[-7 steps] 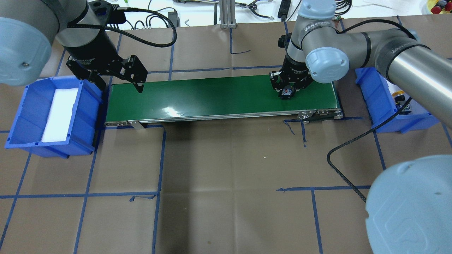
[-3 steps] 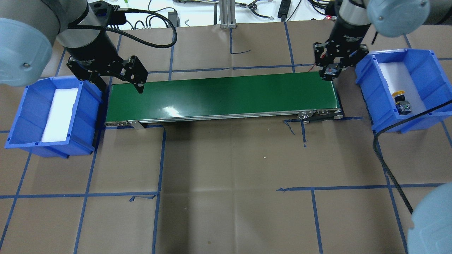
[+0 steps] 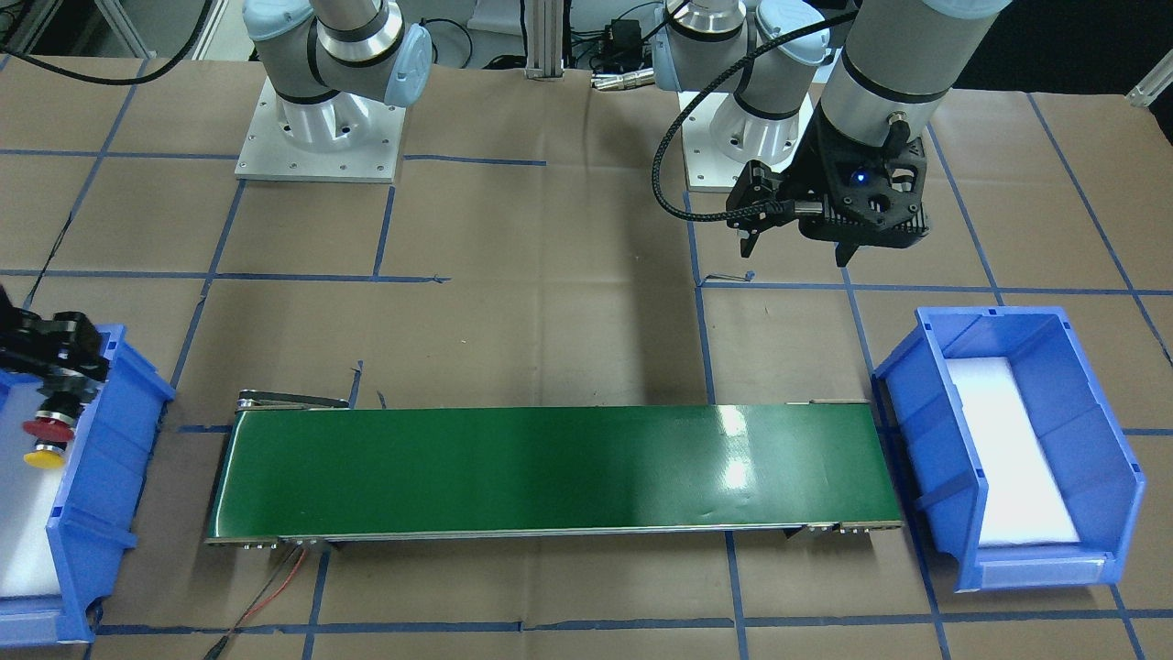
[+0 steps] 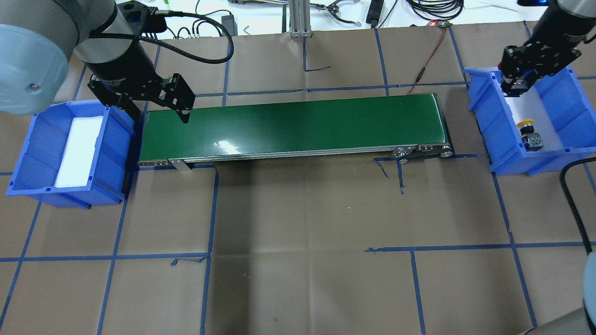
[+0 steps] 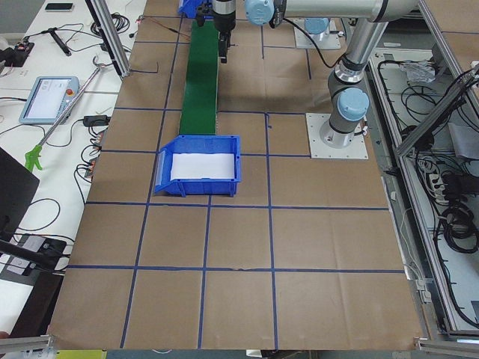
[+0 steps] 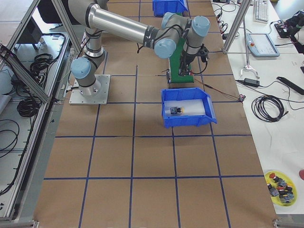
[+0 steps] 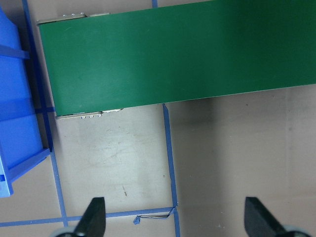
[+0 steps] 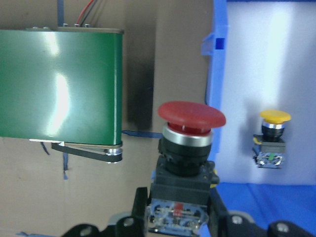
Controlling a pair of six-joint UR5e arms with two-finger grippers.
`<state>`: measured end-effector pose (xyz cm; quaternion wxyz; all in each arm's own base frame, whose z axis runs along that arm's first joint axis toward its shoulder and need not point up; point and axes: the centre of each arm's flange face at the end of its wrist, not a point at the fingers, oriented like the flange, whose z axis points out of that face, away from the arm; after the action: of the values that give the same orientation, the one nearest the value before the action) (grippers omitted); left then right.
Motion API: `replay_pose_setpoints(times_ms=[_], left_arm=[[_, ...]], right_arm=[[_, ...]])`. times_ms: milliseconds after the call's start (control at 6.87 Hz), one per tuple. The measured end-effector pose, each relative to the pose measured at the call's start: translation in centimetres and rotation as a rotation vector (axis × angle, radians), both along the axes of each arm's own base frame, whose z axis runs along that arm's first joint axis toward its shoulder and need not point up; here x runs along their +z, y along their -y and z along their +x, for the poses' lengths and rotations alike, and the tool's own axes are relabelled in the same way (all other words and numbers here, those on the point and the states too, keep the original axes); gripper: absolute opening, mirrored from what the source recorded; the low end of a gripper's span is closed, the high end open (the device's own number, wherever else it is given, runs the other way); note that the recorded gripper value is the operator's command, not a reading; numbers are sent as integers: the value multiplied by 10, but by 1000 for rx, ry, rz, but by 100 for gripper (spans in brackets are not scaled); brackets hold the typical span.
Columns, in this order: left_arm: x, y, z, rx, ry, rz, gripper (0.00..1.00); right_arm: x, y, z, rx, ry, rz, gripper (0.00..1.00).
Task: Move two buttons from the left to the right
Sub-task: 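Lift the red button with the right gripper and carry it to the blue bin, then lower the red button into the bin beside the yellow button and release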
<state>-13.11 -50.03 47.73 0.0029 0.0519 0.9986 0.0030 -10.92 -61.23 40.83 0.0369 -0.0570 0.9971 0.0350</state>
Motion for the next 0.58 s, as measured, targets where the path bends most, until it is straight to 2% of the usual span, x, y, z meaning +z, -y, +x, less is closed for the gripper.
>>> replay_pose_setpoints(times_ms=[291, 582], left_arm=[[0, 0, 0, 0, 0, 0, 100], [0, 0, -1, -1, 0, 0, 100]], right_arm=[[-34, 21, -70, 78, -31, -57, 5], [-77, 40, -108, 97, -82, -40, 5]])
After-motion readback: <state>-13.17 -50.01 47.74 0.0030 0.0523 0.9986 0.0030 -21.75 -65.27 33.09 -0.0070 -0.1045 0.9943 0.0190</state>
